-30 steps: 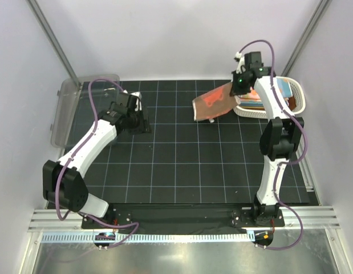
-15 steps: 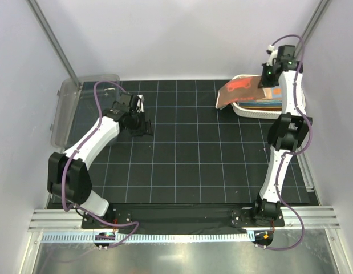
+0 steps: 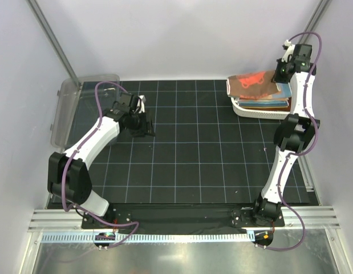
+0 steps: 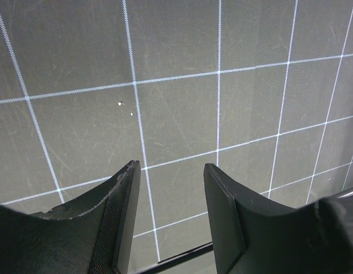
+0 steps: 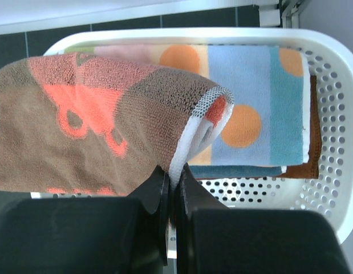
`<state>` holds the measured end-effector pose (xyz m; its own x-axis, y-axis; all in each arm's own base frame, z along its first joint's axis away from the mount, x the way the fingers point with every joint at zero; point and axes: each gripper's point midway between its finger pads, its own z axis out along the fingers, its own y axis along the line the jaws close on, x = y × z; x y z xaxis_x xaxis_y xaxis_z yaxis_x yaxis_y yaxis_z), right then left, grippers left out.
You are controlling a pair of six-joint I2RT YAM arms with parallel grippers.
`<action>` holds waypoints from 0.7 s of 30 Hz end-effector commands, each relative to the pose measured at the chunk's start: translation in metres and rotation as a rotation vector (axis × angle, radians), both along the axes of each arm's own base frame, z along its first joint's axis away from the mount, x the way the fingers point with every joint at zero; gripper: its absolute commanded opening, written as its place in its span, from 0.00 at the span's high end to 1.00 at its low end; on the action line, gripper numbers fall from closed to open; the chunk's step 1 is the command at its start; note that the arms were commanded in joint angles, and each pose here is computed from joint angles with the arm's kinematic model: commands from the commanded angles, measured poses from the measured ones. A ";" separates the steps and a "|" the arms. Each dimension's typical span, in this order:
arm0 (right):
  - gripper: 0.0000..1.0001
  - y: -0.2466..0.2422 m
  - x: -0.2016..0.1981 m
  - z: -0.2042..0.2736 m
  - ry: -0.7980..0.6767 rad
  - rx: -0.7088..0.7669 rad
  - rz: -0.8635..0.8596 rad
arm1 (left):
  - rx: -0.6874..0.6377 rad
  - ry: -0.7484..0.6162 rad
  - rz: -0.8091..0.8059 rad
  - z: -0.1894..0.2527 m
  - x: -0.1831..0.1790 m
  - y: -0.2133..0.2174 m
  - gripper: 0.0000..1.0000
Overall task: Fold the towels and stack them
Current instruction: Neatly place the folded towel into the bin
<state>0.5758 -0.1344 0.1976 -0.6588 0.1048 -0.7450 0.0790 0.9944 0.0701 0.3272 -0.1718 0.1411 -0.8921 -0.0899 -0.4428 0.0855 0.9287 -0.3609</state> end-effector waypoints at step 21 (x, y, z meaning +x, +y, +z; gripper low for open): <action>0.53 -0.057 0.029 0.019 -0.202 0.076 -0.057 | -0.046 -0.041 -0.037 0.017 0.007 -0.008 0.48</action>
